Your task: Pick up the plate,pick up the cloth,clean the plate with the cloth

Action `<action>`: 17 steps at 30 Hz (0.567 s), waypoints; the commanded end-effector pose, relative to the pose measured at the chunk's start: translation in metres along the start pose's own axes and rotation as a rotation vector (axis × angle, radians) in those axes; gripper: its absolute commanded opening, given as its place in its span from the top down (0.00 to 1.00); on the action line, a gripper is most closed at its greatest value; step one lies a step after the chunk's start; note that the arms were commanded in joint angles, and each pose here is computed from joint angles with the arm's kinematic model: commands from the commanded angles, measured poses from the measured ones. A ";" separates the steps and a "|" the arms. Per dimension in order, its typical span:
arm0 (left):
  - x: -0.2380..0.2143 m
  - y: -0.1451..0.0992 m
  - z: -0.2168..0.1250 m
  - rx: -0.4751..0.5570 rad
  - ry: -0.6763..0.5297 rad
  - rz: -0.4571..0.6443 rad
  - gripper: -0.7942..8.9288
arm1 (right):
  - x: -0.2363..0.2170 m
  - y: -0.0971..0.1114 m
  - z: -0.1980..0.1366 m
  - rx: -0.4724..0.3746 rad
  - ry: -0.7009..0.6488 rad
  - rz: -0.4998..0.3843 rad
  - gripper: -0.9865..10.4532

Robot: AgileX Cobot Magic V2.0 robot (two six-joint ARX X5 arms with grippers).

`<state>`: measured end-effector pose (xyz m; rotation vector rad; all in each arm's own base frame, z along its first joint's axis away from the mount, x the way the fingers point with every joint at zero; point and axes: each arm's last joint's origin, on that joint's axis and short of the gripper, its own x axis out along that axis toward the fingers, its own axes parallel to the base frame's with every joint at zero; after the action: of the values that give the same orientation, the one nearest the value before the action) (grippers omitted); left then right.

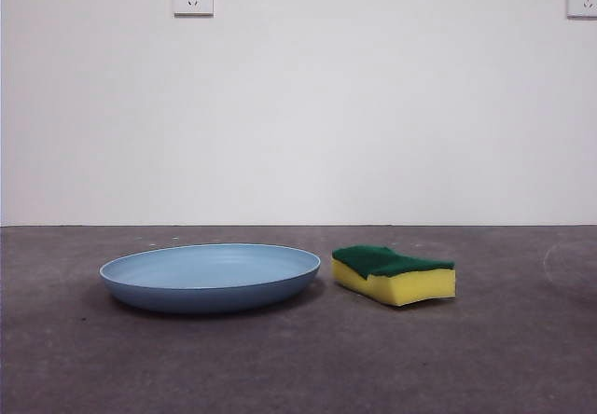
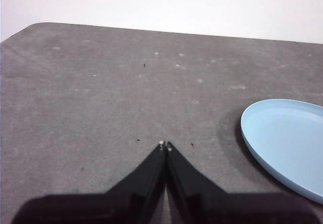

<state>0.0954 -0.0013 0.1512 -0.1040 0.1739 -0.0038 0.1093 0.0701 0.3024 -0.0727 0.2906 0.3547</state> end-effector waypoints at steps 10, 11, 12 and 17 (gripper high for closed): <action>0.001 0.001 -0.004 -0.004 0.007 0.001 0.92 | -0.022 -0.049 -0.026 0.020 -0.207 -0.140 0.91; 0.001 0.001 -0.004 -0.004 0.007 0.001 0.92 | -0.023 -0.051 -0.034 0.017 -0.242 -0.158 0.91; 0.001 0.001 -0.004 -0.004 0.007 0.001 0.92 | -0.024 -0.052 -0.039 0.016 -0.260 -0.165 0.91; 0.001 0.001 -0.004 -0.004 0.007 0.001 0.92 | -0.017 -0.054 -0.076 0.000 -0.307 -0.204 0.91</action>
<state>0.0954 -0.0013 0.1512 -0.1044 0.1739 -0.0037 0.0914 0.0049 0.2462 -0.0338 -0.0290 0.1613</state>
